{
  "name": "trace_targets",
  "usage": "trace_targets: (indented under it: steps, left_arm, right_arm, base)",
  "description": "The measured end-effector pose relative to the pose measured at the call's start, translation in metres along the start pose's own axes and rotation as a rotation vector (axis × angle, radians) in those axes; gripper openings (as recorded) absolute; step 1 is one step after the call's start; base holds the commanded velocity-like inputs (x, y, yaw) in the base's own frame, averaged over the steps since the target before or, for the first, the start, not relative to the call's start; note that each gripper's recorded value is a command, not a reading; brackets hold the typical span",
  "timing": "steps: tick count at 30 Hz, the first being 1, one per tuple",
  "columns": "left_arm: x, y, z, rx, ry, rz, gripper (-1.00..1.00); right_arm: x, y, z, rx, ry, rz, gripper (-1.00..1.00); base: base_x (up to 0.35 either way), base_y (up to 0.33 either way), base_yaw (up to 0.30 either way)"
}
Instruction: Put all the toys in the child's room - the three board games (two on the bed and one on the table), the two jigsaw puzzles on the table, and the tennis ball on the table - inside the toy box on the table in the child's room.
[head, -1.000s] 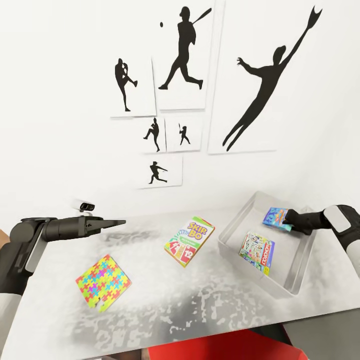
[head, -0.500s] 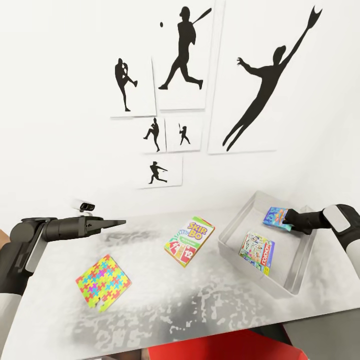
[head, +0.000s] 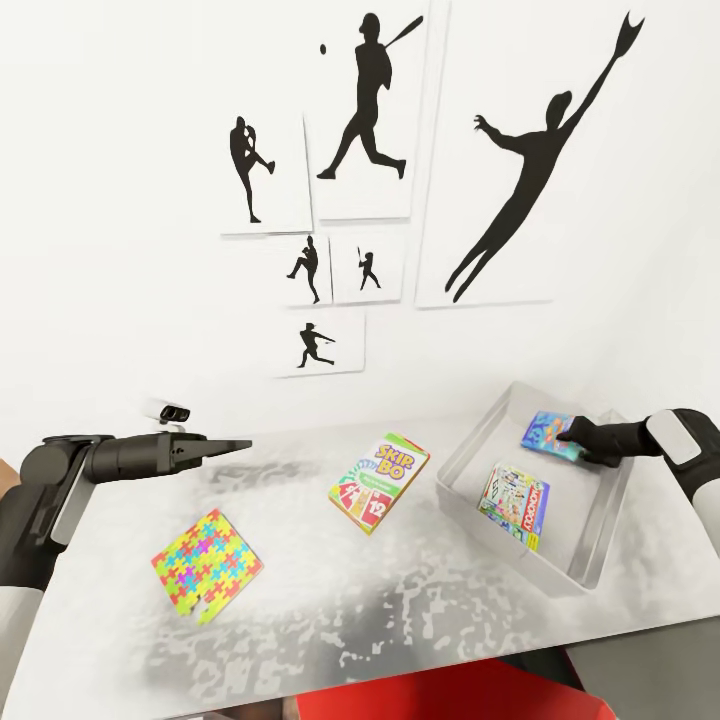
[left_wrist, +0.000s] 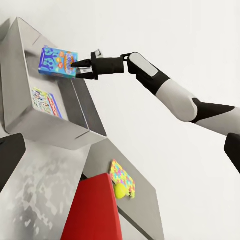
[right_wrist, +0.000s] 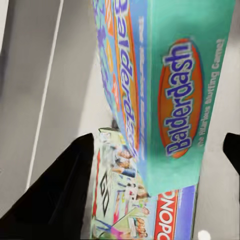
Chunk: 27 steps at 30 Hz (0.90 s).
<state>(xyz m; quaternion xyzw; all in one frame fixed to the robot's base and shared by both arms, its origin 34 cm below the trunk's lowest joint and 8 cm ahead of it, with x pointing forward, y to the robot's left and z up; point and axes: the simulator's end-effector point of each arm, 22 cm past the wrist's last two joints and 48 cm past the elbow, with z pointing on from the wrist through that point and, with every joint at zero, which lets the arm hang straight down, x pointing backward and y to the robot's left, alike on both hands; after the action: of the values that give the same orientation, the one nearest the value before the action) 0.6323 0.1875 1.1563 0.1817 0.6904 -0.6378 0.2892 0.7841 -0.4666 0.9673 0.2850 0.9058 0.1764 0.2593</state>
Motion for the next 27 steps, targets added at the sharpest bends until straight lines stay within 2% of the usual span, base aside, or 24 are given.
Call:
trace_targets:
  steps: [27]
  left_arm:
    - [-0.0001, 0.0002, -0.0005, -0.002, 0.001, 0.000, 1.00]
  right_arm:
    - [-0.0055, -0.0012, -0.0009, 0.001, -0.023, -0.003, 1.00]
  base:
    - [0.000, 0.000, 0.000]
